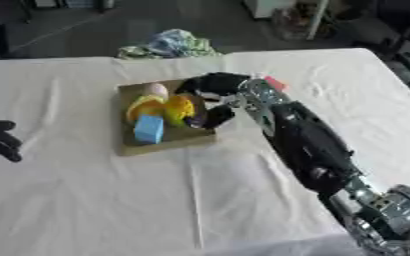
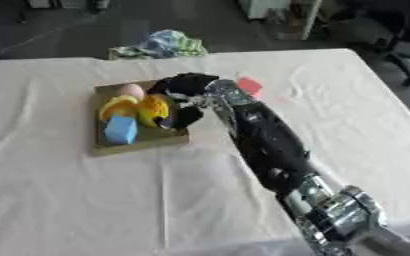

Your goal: Pick up objects on the table and place them in the box.

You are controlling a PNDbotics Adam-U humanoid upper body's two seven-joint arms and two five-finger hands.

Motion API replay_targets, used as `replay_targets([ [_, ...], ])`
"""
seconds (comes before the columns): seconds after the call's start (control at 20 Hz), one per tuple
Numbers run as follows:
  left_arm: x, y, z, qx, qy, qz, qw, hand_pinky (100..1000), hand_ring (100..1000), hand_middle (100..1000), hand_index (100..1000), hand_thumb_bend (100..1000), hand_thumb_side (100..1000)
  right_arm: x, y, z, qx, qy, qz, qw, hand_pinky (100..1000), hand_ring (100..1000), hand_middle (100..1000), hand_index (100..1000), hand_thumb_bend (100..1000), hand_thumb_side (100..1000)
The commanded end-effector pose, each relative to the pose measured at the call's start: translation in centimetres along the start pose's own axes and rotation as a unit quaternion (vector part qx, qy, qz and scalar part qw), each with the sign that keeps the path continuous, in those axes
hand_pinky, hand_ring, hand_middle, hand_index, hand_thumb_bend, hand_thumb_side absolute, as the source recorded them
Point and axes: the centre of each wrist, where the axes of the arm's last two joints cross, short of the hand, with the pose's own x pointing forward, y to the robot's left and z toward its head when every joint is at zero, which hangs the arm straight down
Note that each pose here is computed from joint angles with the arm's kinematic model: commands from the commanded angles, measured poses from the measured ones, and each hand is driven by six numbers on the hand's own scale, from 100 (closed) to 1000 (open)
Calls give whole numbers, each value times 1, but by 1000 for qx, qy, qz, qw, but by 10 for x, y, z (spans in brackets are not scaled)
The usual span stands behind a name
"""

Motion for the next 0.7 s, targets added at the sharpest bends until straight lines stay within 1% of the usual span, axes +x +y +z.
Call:
replay_targets([
  [0.05, 4, 5, 0, 2, -5, -8, 1000, 728, 549, 576, 801, 100, 924, -35, -37, 26, -89, 90, -13, 992, 844, 846, 909, 1000, 234, 591],
  [0.1, 4, 5, 0, 2, -4, -7, 1000, 728, 549, 576, 801, 100, 924, -42, -37, 30, -104, 121, -24, 987, 858, 873, 931, 1000, 201, 602],
  [0.15, 4, 5, 0, 1, -4, -7, 1000, 728, 549, 576, 801, 100, 925, -50, -32, 36, -107, 163, -42, 980, 869, 892, 941, 1000, 169, 616],
  [0.25, 3, 4, 1, 1, -3, -7, 1000, 728, 549, 576, 801, 100, 925, -63, -22, 42, -101, 238, -84, 962, 892, 923, 955, 1000, 138, 645],
  [0.3, 3, 4, 1, 0, -3, -7, 1000, 728, 549, 576, 801, 100, 925, -68, -17, 44, -98, 269, -103, 953, 894, 927, 957, 1000, 137, 647],
  [0.35, 3, 4, 1, 0, -3, -7, 1000, 728, 549, 576, 801, 100, 926, -72, -13, 47, -95, 301, -122, 941, 907, 945, 970, 1000, 120, 684],
  [0.45, 3, 4, 0, -1, -4, -7, 1000, 728, 549, 576, 801, 100, 926, -80, -1, 53, -92, 364, -162, 913, 919, 954, 974, 1000, 109, 724],
  [0.55, 3, 4, 0, -2, -5, -7, 1000, 728, 549, 576, 801, 100, 926, -86, 10, 58, -89, 408, -194, 888, 932, 963, 978, 1000, 108, 747],
  [0.6, 3, 4, 0, -2, -5, -7, 1000, 729, 549, 576, 801, 100, 926, -88, 15, 60, -87, 423, -205, 878, 934, 965, 979, 1000, 110, 747],
  [0.7, 3, 4, 0, -1, -4, -8, 1000, 729, 549, 576, 801, 100, 926, -90, 24, 63, -82, 441, -216, 867, 938, 970, 980, 1000, 114, 756],
])
